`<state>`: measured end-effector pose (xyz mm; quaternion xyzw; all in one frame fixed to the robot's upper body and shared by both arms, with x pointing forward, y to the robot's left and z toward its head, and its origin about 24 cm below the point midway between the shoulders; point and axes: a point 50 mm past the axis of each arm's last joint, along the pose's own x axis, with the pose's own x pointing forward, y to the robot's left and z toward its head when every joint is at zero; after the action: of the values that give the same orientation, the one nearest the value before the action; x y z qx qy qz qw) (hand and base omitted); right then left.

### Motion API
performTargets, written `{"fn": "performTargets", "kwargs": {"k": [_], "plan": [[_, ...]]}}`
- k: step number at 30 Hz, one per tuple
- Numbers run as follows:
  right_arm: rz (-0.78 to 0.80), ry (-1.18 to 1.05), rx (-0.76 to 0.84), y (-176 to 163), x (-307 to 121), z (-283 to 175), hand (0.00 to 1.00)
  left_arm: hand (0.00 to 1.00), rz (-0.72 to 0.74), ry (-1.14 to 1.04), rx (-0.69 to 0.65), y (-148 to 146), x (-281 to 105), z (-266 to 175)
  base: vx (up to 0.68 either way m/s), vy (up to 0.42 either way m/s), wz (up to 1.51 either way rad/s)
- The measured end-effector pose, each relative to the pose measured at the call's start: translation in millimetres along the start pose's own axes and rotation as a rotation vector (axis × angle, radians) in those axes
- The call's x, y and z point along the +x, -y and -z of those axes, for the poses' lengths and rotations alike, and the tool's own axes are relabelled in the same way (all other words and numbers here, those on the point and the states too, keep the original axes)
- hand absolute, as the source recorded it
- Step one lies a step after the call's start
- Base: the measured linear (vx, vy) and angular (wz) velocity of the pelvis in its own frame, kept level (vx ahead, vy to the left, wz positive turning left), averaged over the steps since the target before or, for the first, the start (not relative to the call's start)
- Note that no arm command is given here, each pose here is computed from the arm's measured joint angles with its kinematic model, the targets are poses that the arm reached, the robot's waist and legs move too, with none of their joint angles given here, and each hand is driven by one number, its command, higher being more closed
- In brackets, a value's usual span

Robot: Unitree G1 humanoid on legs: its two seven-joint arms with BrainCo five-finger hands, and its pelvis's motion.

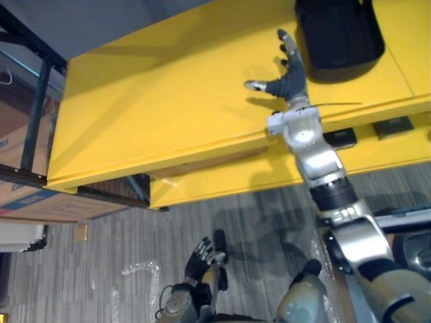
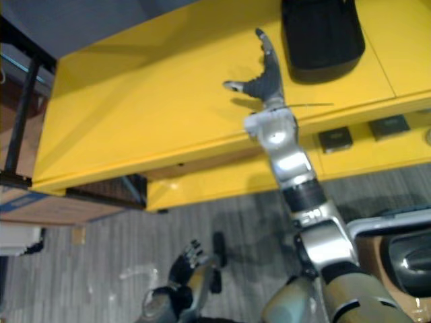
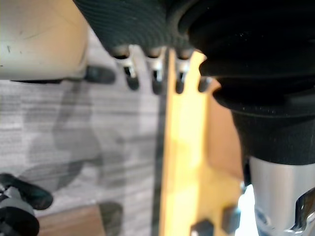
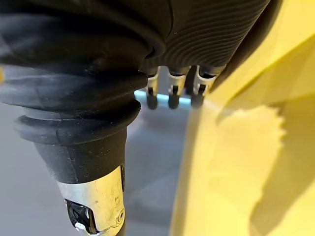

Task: Walk over and take plastic housings, then place them on the shelf

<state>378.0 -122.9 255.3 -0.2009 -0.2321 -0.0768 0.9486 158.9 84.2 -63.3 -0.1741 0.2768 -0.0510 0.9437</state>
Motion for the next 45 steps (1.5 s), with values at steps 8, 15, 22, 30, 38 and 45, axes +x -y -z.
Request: {"fn": "performTargets", "kwargs": {"k": [8,15,22,30,38,45], "plan": [[0.105,-0.04,-0.006,21.4,9.3,0.4,0.0,0.0,0.015,0.007,0.006,3.4,2.0,-2.4,-0.02,-0.037,0.0],[0.112,-0.071,-0.019,24.9,9.8,3.9,0.0,0.0,0.021,0.014,0.009,4.2,3.6,-4.7,-0.03,-0.03,-0.08],[0.049,-0.065,-0.021,31.4,12.0,4.6,0.0,0.0,0.021,0.012,0.003,4.3,3.5,-4.5,-0.03,-0.031,-0.05],[-0.202,0.045,0.037,9.3,8.1,-6.2,0.0,0.0,0.022,0.012,0.005,3.6,3.4,-4.4,-0.01,-0.036,0.0],[-0.264,0.188,0.149,3.5,-5.8,-26.9,0.0,0.0,0.001,0.029,0.006,-1.8,3.6,-7.7,-0.03,-0.022,0.0],[-0.118,0.03,0.295,28.6,-69.0,37.4,0.0,0.0,-0.051,0.023,-0.003,-11.4,-0.8,-4.1,0.05,-0.018,-0.16]]}}
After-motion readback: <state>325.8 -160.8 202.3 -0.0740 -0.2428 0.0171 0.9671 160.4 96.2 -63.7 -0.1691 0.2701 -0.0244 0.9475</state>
